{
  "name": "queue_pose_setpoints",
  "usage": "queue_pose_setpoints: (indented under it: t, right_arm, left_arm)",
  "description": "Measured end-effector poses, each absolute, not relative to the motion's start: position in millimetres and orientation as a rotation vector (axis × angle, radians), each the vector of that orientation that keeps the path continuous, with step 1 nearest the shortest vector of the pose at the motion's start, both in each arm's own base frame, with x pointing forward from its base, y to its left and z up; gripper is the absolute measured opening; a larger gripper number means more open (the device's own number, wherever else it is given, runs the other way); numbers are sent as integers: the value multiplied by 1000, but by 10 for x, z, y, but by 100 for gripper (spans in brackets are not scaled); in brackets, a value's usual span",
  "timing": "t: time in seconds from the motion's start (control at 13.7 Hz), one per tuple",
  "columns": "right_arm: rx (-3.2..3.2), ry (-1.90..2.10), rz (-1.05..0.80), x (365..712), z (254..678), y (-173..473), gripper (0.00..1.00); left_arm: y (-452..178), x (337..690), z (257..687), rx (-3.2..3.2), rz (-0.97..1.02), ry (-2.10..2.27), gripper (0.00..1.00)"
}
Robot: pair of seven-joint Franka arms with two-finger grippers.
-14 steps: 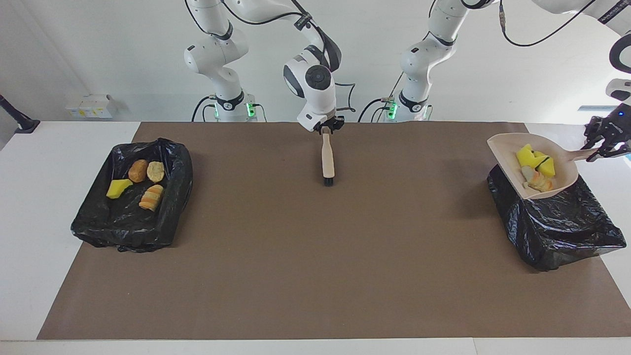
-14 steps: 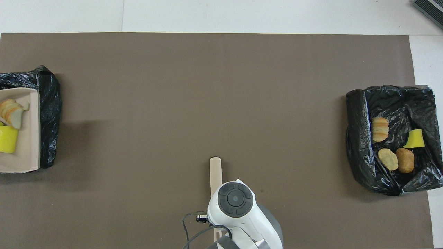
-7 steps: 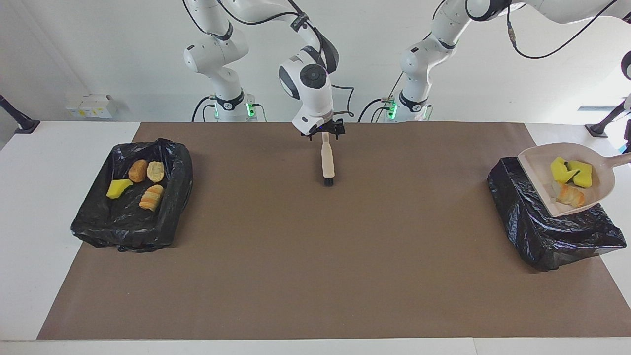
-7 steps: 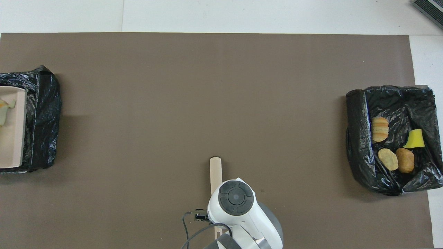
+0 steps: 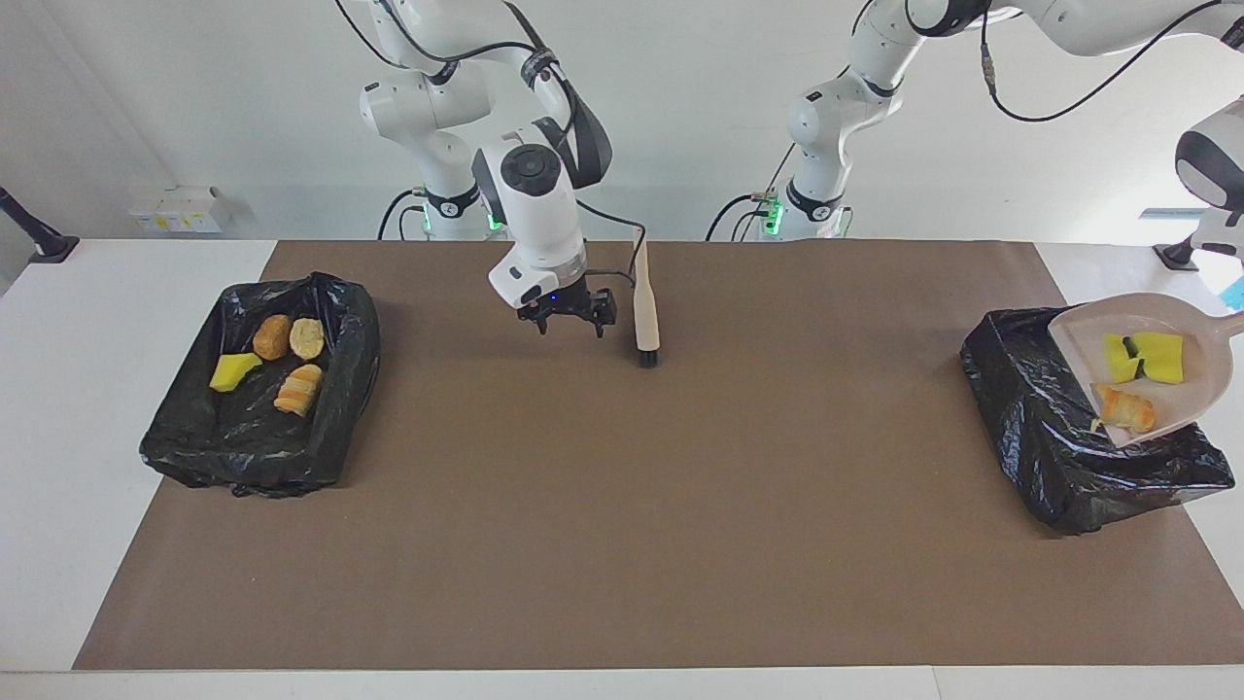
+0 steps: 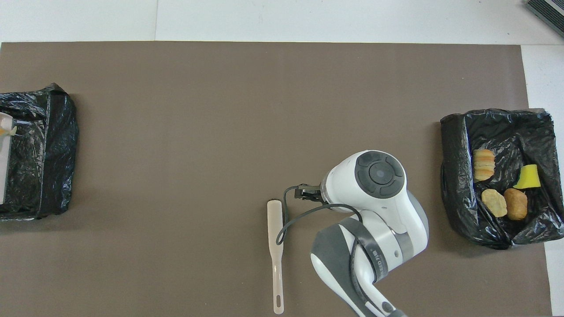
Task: Sweep and dump trash in bin
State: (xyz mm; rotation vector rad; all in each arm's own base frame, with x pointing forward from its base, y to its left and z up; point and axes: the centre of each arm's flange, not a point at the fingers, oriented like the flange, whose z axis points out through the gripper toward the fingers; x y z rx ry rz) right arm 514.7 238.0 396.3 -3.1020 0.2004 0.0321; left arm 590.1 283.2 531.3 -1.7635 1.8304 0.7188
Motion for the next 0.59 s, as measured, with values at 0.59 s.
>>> queue_pose_setpoints:
  t: [0.59]
  right_arm:
    - [-3140, 319, -71, 5788, 4681, 910, 100]
  left_arm:
    - [2560, 5687, 5529, -1557, 897, 1682, 32]
